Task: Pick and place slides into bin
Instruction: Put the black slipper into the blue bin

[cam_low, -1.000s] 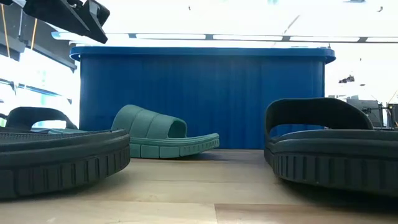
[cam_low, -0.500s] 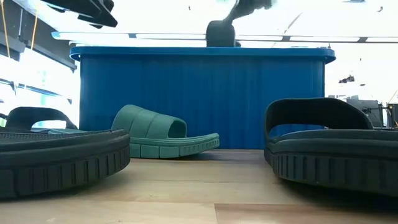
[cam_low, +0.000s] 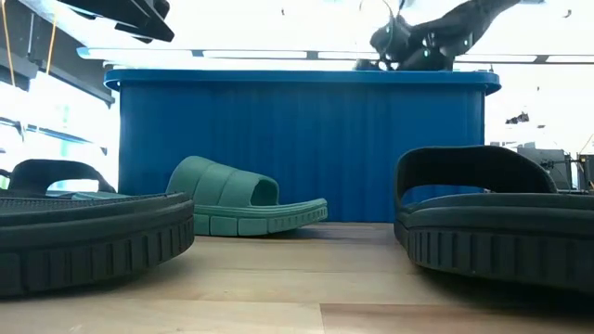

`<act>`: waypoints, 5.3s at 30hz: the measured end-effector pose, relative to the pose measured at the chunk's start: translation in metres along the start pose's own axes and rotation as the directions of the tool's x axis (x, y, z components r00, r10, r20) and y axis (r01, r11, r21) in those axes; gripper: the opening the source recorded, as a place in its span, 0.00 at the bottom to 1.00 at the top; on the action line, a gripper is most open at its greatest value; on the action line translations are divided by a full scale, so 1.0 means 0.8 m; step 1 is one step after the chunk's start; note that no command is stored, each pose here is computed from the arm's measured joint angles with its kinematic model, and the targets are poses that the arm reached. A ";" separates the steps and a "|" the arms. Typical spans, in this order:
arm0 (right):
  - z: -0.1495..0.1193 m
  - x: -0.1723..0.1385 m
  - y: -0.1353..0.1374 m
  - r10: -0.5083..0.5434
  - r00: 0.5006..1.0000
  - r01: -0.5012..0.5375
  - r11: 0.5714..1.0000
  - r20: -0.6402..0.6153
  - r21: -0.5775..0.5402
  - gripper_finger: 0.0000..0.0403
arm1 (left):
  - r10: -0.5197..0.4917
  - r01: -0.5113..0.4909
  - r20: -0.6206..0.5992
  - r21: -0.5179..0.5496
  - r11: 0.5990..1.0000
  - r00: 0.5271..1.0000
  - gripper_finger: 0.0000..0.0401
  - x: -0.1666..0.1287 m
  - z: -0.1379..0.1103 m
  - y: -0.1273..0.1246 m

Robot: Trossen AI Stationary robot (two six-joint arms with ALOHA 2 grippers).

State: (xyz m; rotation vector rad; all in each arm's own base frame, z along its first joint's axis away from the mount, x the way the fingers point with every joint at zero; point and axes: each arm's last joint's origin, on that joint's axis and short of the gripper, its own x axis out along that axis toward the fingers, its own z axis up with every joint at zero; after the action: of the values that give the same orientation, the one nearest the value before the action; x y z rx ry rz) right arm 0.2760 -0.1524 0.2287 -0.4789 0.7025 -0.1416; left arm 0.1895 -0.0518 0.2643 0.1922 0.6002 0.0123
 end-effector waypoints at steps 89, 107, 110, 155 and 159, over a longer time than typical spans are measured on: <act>0.060 -0.072 0.400 -0.060 0.970 0.074 0.996 -0.234 0.051 0.26 | -0.147 0.111 -0.236 -0.161 0.981 0.961 0.42 0.093 -0.027 -0.047; 0.191 -0.153 0.410 0.006 1.000 -0.007 0.999 -0.007 -0.043 0.01 | -0.147 0.112 -0.236 -0.158 0.981 0.961 0.42 0.093 -0.027 -0.047; 0.228 -0.193 0.400 -0.051 0.997 0.054 0.997 0.059 -0.059 0.01 | -0.147 0.112 -0.236 -0.158 0.981 0.961 0.42 0.093 -0.027 -0.047; 0.112 -0.047 -0.073 -0.384 0.761 0.293 0.923 -0.522 -0.252 0.00 | -0.141 0.113 -0.235 -0.126 0.986 0.962 0.42 0.093 -0.026 -0.047; 0.066 -0.030 -0.081 -0.307 0.768 0.247 0.952 -0.562 -0.182 0.00 | -0.134 0.108 -0.235 -0.123 0.987 0.963 0.42 0.093 -0.027 -0.047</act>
State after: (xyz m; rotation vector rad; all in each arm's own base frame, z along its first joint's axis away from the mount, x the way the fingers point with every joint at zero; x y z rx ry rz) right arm 0.2942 -0.1833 0.3077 -0.6425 1.2519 -0.5579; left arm 0.2376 -0.0799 0.1984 0.0469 0.8528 -0.0506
